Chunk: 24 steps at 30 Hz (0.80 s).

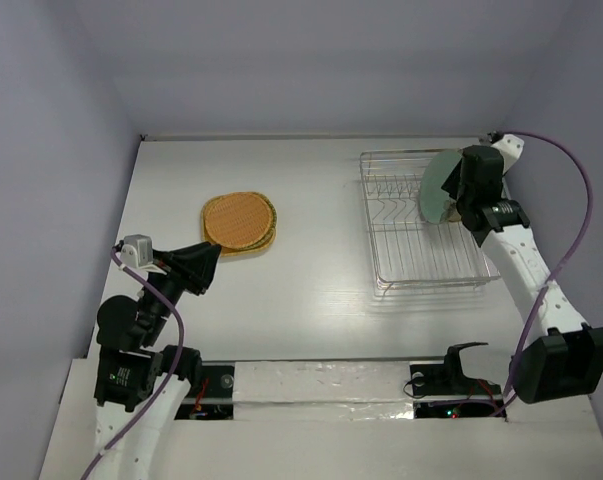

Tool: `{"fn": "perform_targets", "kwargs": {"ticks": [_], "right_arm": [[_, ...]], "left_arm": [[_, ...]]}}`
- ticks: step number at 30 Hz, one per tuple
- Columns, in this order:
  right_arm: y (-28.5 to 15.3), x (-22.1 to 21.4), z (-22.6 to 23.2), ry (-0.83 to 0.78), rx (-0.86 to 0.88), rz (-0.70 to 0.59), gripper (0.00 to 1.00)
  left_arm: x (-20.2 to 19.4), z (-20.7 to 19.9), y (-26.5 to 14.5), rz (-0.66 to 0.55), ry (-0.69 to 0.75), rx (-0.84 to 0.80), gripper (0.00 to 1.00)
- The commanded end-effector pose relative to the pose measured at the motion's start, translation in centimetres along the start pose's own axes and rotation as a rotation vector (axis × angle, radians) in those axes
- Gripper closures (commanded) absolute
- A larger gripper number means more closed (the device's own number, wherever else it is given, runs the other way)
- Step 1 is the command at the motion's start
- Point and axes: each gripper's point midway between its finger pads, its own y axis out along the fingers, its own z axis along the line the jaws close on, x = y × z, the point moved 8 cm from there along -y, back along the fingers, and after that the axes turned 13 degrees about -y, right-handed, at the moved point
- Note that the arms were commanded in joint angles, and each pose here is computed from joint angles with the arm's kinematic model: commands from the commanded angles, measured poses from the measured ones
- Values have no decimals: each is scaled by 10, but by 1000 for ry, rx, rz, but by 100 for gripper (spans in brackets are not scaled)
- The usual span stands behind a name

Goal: Unload the plates from the dish rack

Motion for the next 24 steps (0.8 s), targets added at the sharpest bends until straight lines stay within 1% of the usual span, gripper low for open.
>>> {"fn": "perform_targets", "kwargs": {"ticks": [1,5,8,13,15,16,19,20,22,23,24], "right_arm": [[15,-8,-14,-83,-29,73,49],[32,-2,-18,-113,-48,114,47],[49,-8,-20,-134,-65,163,48],[71,-8,-11,-170,-16,171,48],[81,-9,-12,-180,-34,172,50],[85,-9,-10,-214,-23,169,51],[100,-15,-9,-263,-39,173,56],[104,-16,-9,-272,-45,175,61],[103,-13,-10,-282,-48,158,64],[103,-11,-10,-280,-45,143,70],[100,-7,-10,-275,-42,125,72]], "left_arm": [[3,-6,-1,-22,13,-48,71],[3,-7,-2,-28,12,-48,71],[3,-7,-2,-22,14,-53,70],[3,-8,-3,-22,14,-57,70],[2,-9,-3,-19,14,-65,70],[2,-9,-3,-19,15,-65,70],[2,-8,-4,-20,14,-64,69],[2,-9,-4,-20,15,-66,69],[2,-9,-4,-20,16,-66,69],[2,-9,-4,-20,16,-68,69],[2,-9,-4,-20,16,-70,69]]}}
